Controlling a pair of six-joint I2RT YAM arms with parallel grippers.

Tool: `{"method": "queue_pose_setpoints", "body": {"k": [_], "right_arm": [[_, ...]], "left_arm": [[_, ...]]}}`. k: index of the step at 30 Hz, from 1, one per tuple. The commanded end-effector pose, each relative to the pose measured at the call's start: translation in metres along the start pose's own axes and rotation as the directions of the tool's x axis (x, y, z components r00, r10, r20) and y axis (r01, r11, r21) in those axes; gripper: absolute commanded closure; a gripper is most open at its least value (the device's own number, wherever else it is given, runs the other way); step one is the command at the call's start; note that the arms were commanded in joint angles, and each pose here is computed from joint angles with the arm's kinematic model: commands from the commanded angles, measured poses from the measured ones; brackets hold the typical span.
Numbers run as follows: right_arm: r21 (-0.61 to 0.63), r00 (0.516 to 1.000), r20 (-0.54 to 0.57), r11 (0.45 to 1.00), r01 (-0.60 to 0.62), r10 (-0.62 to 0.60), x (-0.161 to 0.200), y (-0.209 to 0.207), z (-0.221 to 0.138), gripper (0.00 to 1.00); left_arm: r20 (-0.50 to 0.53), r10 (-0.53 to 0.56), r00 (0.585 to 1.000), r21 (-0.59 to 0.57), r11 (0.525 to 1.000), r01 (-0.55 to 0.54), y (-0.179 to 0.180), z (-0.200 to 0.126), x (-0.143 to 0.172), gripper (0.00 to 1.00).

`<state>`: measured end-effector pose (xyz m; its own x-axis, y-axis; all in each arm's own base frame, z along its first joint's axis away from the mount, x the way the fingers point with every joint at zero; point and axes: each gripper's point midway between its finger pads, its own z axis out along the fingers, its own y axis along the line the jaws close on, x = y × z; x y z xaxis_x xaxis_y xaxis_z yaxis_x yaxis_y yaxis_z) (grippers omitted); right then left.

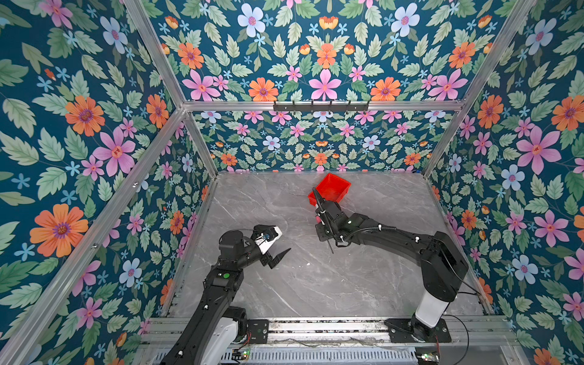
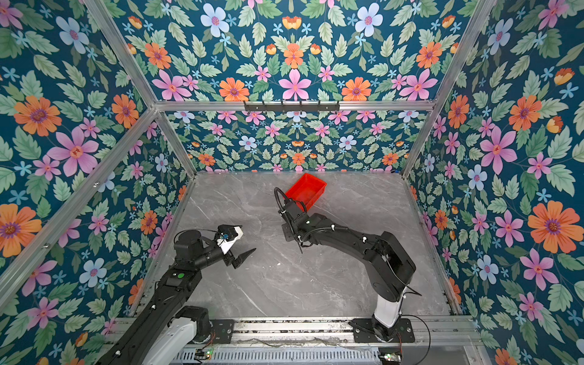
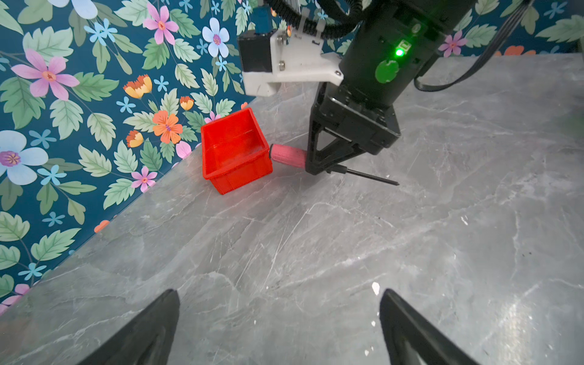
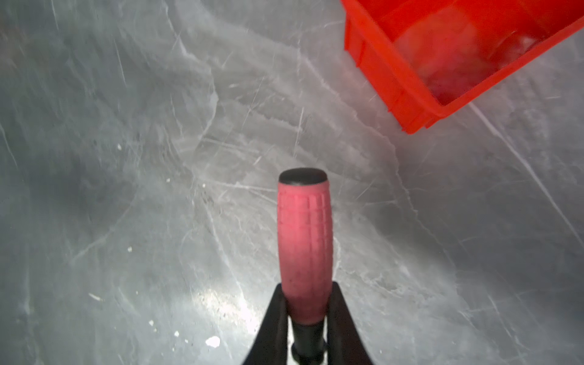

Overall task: Put the screwdriver in the bin
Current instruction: Pick up the screwdriver from the center of the table, then place the screwdriver into the bin.

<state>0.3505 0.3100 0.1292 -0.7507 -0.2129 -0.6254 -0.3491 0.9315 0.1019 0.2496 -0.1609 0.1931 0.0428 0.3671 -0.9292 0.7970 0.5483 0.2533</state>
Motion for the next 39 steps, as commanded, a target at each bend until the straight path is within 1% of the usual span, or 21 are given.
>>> {"method": "queue_pose_setpoints", "body": {"k": [1,3,5,9,13,16,21,25,27,35,39], "right_arm": [[0.008,0.981,0.129,0.989,-0.145,0.143,-0.034,-0.010,-0.008,1.00],[-0.002,0.963,0.190,0.980,-0.197,0.194,-0.052,-0.017,-0.011,1.00],[-0.015,0.945,0.226,0.970,-0.241,0.238,-0.066,-0.022,-0.013,1.00],[-0.029,0.912,0.260,0.947,-0.321,0.317,-0.087,-0.033,-0.011,1.00],[-0.047,0.875,0.279,0.915,-0.400,0.396,-0.102,-0.046,-0.006,1.00],[-0.067,0.838,0.287,0.882,-0.466,0.465,-0.112,-0.058,-0.001,1.00],[-0.087,0.754,0.287,0.800,-0.593,0.591,-0.127,-0.083,0.014,1.00],[-0.103,0.692,0.276,0.737,-0.668,0.667,-0.136,-0.101,0.028,1.00],[-0.105,0.670,0.275,0.714,-0.692,0.690,-0.140,-0.108,0.036,1.00],[-0.048,0.637,0.295,0.676,-0.735,0.713,-0.152,-0.128,0.066,1.00],[0.000,0.596,0.319,0.629,-0.777,0.737,-0.152,-0.144,0.080,1.00]], "left_arm": [[0.104,-0.028,0.994,-0.038,0.999,0.032,0.010,0.007,-0.024,0.00],[0.097,-0.023,0.995,-0.033,0.999,0.026,0.005,0.016,-0.025,0.00],[0.098,-0.016,0.995,-0.035,0.999,0.020,0.003,0.024,-0.026,0.00],[0.145,-0.030,0.989,-0.043,0.998,0.036,0.004,0.035,-0.037,0.00],[0.159,-0.023,0.987,-0.070,0.997,0.034,0.009,0.044,-0.042,0.00],[0.145,-0.027,0.989,-0.073,0.997,0.038,0.011,0.055,-0.042,0.00],[0.112,-0.039,0.993,-0.086,0.995,0.049,0.013,0.069,-0.039,0.00],[0.080,-0.075,0.994,-0.097,0.992,0.082,0.019,0.078,-0.035,0.00],[0.071,-0.094,0.993,-0.099,0.990,0.100,0.021,0.082,-0.034,0.00],[0.057,-0.110,0.992,-0.099,0.988,0.115,0.023,0.090,-0.032,0.00],[0.053,-0.111,0.992,-0.100,0.988,0.116,0.023,0.090,-0.031,0.00]]}}
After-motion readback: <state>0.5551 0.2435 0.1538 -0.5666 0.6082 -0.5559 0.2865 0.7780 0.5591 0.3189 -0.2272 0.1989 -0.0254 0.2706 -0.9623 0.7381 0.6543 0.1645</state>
